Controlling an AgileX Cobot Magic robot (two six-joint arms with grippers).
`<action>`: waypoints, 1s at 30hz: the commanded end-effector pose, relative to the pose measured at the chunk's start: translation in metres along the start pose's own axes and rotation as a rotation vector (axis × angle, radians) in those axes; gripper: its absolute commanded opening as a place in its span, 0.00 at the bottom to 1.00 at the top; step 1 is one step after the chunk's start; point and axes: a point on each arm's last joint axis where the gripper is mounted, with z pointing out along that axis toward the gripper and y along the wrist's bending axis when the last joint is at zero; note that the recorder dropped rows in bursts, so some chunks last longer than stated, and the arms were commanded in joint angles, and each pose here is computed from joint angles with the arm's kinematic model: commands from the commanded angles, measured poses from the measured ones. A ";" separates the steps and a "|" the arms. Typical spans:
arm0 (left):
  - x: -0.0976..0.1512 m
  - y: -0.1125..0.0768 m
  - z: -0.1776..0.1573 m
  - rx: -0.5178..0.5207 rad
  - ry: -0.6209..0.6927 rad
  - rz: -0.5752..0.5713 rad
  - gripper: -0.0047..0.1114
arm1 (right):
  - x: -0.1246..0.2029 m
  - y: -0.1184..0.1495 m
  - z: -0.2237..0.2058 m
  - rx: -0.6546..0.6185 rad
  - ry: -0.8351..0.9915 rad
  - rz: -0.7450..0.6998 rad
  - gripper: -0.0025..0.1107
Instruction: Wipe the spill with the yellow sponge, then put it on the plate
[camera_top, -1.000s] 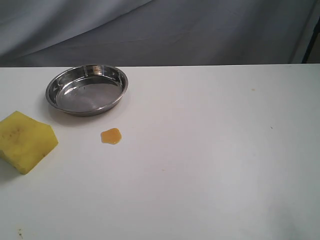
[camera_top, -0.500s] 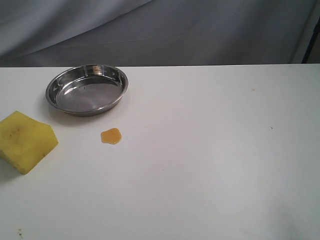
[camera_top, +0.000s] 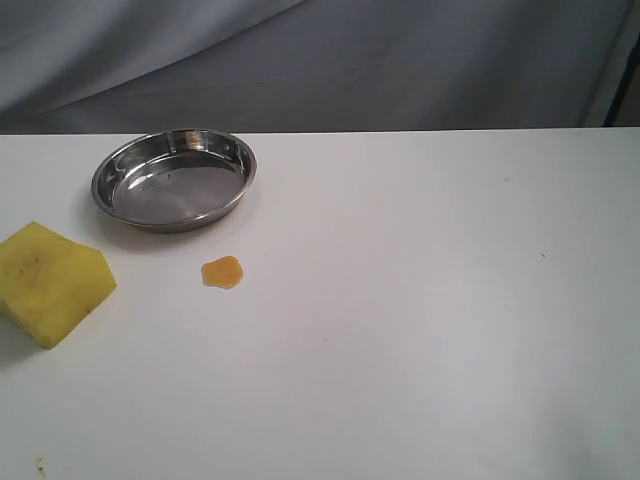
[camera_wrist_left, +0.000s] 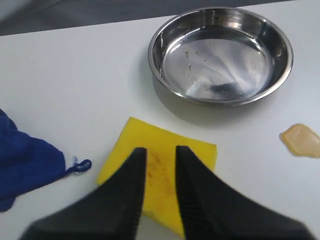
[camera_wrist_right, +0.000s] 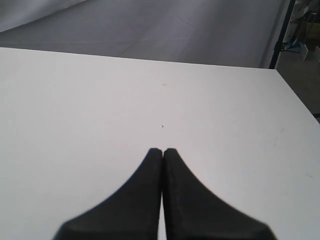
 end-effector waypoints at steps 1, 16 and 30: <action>0.005 0.002 0.001 -0.021 0.052 0.077 0.68 | 0.001 0.000 0.000 -0.002 -0.001 0.002 0.02; -0.001 0.001 0.001 -0.008 -0.016 0.007 0.94 | 0.001 0.000 0.000 -0.002 -0.001 0.002 0.02; -0.004 0.001 0.011 -0.013 -0.048 0.005 0.94 | 0.001 0.000 0.000 -0.002 -0.001 0.002 0.02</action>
